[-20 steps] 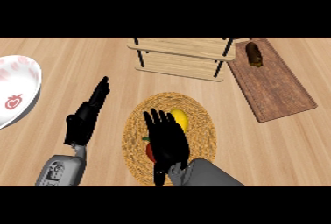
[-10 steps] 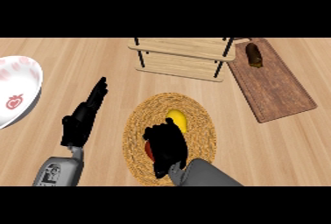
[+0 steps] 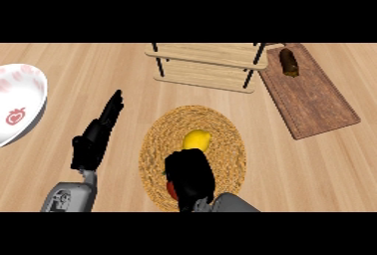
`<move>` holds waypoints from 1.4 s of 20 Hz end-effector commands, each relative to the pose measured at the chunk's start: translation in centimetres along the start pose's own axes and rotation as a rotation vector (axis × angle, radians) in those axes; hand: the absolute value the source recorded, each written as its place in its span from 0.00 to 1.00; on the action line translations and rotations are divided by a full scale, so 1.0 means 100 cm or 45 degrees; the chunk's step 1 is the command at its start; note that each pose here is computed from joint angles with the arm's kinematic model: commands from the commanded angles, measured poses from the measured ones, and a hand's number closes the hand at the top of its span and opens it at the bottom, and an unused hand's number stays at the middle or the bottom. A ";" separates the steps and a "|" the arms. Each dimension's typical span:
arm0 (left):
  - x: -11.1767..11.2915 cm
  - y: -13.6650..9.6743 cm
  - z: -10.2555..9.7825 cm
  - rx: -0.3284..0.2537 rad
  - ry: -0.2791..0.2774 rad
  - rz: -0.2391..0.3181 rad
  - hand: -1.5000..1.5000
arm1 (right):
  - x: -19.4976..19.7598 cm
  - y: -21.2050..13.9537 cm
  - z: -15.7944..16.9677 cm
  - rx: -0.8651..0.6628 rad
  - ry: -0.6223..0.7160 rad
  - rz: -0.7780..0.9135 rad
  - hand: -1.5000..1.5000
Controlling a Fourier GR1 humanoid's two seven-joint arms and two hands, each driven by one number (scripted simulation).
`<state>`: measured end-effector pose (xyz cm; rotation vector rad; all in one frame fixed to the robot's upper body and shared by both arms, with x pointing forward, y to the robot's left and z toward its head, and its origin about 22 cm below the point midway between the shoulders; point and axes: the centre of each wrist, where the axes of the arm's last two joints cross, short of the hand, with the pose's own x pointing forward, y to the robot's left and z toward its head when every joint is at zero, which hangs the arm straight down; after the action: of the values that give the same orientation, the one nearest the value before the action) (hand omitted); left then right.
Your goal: Pick the bell pepper from the placemat and place it in the tiered shelf
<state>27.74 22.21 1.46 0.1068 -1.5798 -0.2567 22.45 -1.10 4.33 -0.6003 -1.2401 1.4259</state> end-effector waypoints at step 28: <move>0.008 -0.013 -0.021 -0.100 0.008 -0.015 0.50 | 0.087 -0.196 -0.033 -1.140 0.507 -0.536 1.00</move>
<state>29.47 20.22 1.54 0.0434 -1.5656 -0.3291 30.39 3.86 20.42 -1.0073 -1.6633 0.5315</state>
